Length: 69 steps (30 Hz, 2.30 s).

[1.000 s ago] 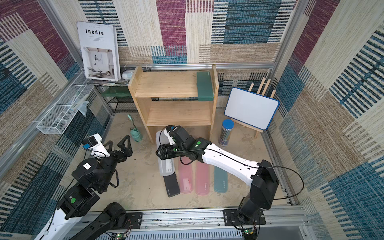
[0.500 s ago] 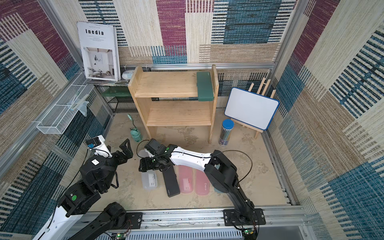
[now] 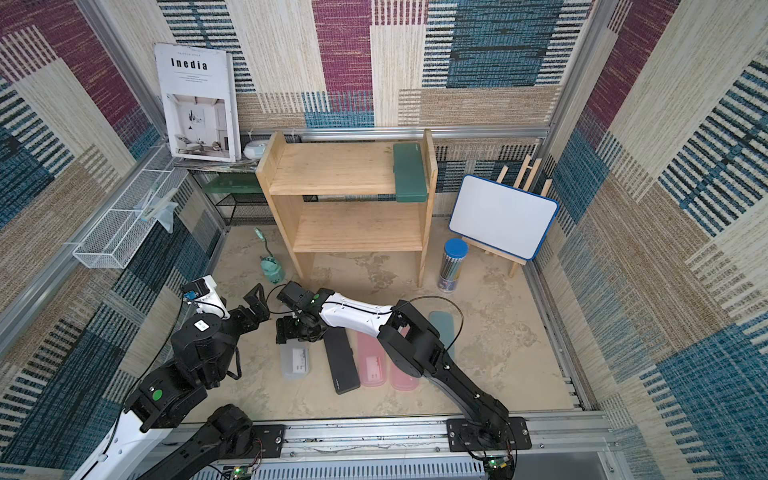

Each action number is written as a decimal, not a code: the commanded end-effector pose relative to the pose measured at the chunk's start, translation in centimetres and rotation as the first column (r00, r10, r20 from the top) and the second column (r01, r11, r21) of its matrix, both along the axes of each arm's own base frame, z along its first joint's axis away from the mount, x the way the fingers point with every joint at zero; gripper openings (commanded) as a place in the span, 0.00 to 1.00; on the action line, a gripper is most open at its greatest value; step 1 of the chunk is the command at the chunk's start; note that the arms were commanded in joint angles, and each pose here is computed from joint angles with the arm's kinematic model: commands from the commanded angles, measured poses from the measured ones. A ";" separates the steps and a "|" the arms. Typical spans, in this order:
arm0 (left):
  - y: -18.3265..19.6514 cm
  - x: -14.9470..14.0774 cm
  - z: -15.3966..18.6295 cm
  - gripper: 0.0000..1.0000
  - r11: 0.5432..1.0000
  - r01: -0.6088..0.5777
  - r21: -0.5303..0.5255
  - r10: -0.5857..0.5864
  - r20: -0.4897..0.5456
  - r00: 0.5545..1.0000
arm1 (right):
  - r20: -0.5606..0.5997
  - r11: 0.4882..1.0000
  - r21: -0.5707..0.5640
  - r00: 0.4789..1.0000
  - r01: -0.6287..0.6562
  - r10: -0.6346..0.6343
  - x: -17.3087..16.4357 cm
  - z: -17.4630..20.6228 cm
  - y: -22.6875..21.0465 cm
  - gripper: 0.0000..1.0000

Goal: Remove the pencil cases from the shelf
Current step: Place the pencil case at the center of the board, then adjust the pencil case at the center of the board.

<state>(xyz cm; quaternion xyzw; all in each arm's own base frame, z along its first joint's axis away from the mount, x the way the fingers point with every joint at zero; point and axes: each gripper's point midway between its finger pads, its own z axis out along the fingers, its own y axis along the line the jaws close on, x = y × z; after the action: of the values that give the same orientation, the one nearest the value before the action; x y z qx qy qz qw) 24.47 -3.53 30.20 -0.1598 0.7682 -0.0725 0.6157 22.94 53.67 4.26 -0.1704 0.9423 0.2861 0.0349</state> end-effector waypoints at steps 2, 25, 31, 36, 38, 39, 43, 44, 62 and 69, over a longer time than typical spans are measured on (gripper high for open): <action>-0.1 0.1 -0.4 0.99 1.000 -0.005 -0.012 0.004 -0.012 1.000 | -0.030 0.998 -0.047 0.998 0.052 -0.053 -0.2 -0.8 -0.8 0.81; -1.1 0.9 0.9 0.99 0.999 0.026 -0.023 -0.027 -0.025 0.999 | 0.310 0.965 -0.243 0.951 0.098 -0.019 2.3 7.8 -9.4 0.99; -1.6 1.2 0.5 0.99 0.998 0.039 -0.048 -0.041 -0.037 0.998 | 0.206 0.907 -0.418 0.978 0.048 0.043 -0.1 2.1 -13.4 0.99; -1.6 1.1 0.4 0.99 0.998 0.039 -0.047 -0.042 -0.044 0.998 | 0.219 0.895 -0.440 0.975 0.073 0.028 -0.1 1.2 -14.3 0.99; -1.6 1.1 0.4 0.99 0.998 0.038 -0.044 -0.040 -0.045 0.998 | 0.204 0.893 -0.447 0.978 0.057 0.040 -0.3 0.5 -14.3 0.99; -1.5 1.0 0.4 0.99 0.998 0.036 -0.042 -0.038 -0.047 0.998 | 0.190 0.894 -0.446 0.981 0.046 0.045 -0.5 0.2 -14.1 0.99; -1.4 1.0 0.2 0.99 0.999 0.033 -0.042 -0.035 -0.051 0.998 | 0.150 0.914 -0.405 0.988 0.018 0.047 -1.2 -0.5 -13.2 0.99; -1.4 0.9 0.2 0.99 0.999 0.031 -0.041 -0.033 -0.052 0.998 | 0.150 0.919 -0.394 0.988 0.017 0.046 -1.2 -0.4 -13.0 0.99; -1.0 0.6 -0.4 0.99 0.999 0.017 -0.034 -0.019 -0.060 0.998 | 0.111 0.917 -0.397 0.994 0.034 0.011 -0.6 -1.7 -12.5 0.77; -0.9 0.5 -0.8 0.99 0.999 0.016 -0.029 -0.018 -0.065 0.998 | 0.078 0.933 -0.352 0.996 0.078 -0.053 0.3 -1.5 -12.0 0.70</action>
<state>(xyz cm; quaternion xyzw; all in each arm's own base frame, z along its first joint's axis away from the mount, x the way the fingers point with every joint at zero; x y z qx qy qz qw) 25.09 -4.74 29.54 -0.1619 0.7879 -0.0925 0.5869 23.09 41.26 2.68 -0.1698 0.9800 0.0900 0.0514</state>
